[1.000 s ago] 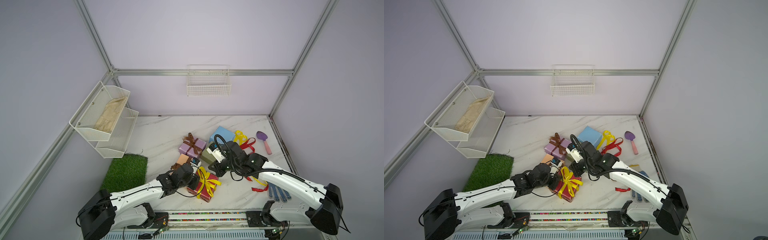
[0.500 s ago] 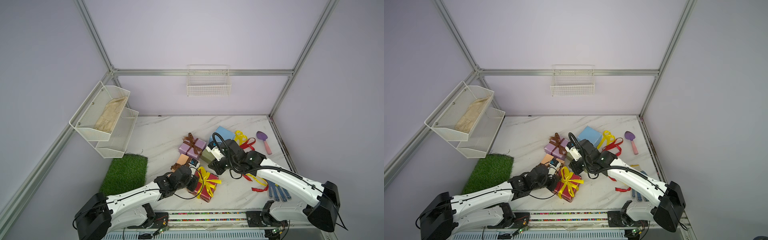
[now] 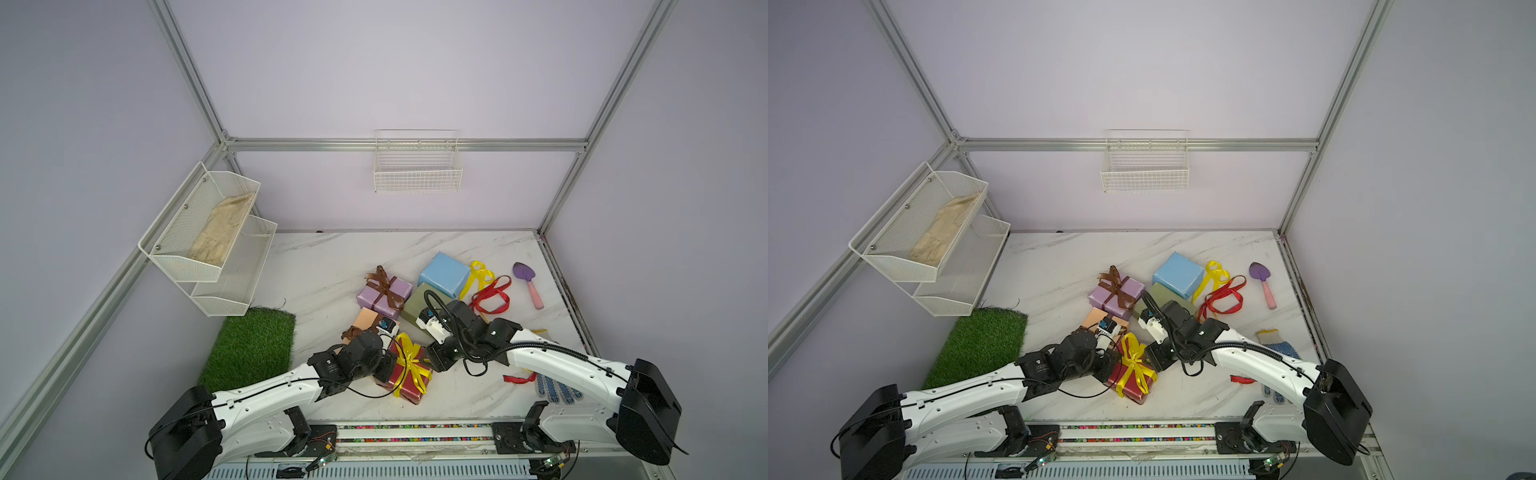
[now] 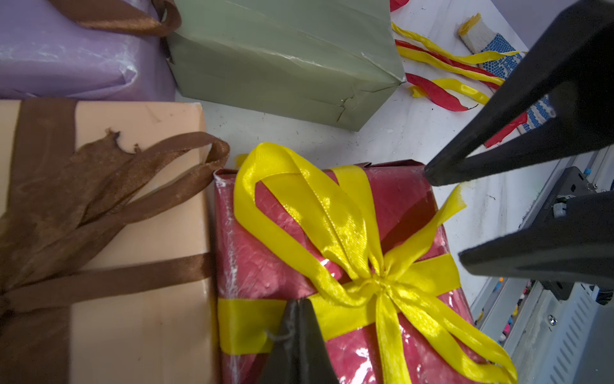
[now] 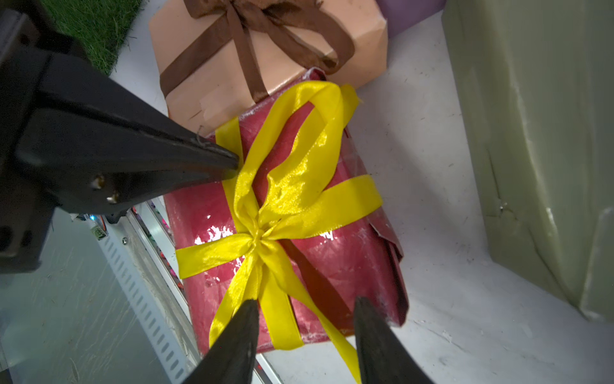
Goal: Untie the ribbon bows on the gift boxes
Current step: Untie the ribbon from the gift box.
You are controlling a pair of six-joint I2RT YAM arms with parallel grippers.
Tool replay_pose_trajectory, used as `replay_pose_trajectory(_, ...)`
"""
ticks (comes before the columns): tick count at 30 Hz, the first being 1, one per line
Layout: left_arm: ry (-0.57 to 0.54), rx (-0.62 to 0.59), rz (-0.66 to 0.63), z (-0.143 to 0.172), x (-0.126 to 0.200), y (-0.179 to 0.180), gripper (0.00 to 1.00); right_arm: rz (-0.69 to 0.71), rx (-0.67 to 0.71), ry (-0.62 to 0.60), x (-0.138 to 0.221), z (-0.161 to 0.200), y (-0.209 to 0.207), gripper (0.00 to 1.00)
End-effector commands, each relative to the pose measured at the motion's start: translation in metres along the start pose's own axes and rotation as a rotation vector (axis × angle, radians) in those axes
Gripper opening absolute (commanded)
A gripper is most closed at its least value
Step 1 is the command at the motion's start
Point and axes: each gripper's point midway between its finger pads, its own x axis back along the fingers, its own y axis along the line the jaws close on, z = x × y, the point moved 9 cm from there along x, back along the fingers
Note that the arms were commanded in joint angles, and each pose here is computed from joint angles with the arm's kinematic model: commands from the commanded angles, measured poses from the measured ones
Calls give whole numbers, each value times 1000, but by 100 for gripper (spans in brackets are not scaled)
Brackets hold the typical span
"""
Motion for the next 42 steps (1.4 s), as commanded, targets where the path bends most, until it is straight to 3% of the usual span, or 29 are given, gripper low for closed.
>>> replay_pose_trajectory(1,6,-6,-29,3,3,3,2,-6,46,-66,1,-5,2,52)
replay_pose_trajectory(8,10,-20,-33,0,1,2,2,19,88,-128,-1,-11,0,54)
replay_pose_trajectory(26,42,-50,-38,-8,-8,-3,2,-81,82,-107,-12,2,2,50)
replay_pose_trajectory(42,34,-50,-36,-9,-6,-3,2,-115,55,-74,-21,12,2,30)
